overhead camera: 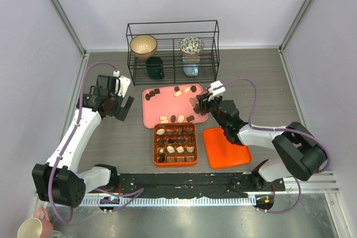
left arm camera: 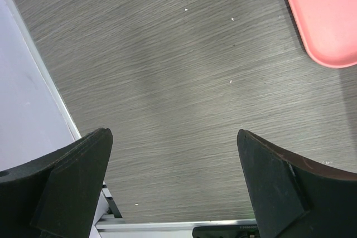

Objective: Pack the chocolate
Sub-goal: Pick up the fake chocolate from the plate.

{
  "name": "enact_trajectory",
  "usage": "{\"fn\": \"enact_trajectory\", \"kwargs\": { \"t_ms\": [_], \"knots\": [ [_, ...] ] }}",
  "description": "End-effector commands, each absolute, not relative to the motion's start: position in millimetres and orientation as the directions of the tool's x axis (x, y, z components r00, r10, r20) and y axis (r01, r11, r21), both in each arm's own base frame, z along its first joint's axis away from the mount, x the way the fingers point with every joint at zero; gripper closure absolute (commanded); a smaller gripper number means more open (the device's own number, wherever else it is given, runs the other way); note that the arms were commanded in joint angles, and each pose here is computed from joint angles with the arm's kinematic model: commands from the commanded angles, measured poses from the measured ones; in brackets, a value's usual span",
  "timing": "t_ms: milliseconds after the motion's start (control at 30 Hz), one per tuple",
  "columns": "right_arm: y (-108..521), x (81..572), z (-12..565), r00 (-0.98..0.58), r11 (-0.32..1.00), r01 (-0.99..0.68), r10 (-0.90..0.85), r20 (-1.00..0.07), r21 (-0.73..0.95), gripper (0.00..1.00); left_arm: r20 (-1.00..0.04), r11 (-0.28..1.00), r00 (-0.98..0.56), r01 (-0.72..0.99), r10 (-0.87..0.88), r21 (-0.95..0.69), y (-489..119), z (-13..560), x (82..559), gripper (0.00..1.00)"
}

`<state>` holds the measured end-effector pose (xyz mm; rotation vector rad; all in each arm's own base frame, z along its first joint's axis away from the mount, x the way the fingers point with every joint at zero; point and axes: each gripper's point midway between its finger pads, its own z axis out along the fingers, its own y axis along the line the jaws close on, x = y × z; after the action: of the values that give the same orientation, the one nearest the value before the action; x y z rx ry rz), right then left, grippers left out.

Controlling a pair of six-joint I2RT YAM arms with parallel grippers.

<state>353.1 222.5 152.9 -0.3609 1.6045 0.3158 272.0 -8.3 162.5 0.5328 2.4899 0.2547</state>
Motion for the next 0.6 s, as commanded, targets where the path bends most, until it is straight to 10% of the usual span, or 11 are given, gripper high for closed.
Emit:
{"fn": "enact_trajectory", "kwargs": {
  "t_ms": [0, 567],
  "knots": [
    [215.5, 351.6, 178.4, -0.006, 0.919, -0.394, -0.001, -1.000, 0.001, 0.53, -0.553, 0.903, -0.716, 0.298, 0.426, 0.311, -7.0, 188.7, 277.0, 0.00],
    [202.7, 338.3, 162.9, -0.080, 0.927, -0.376, -0.034, -0.996, -0.002, 0.54, -0.562, 0.903, -0.708, 0.302, 0.428, 0.307, -7.7, 193.2, 272.5, 0.00]
  ]
}}
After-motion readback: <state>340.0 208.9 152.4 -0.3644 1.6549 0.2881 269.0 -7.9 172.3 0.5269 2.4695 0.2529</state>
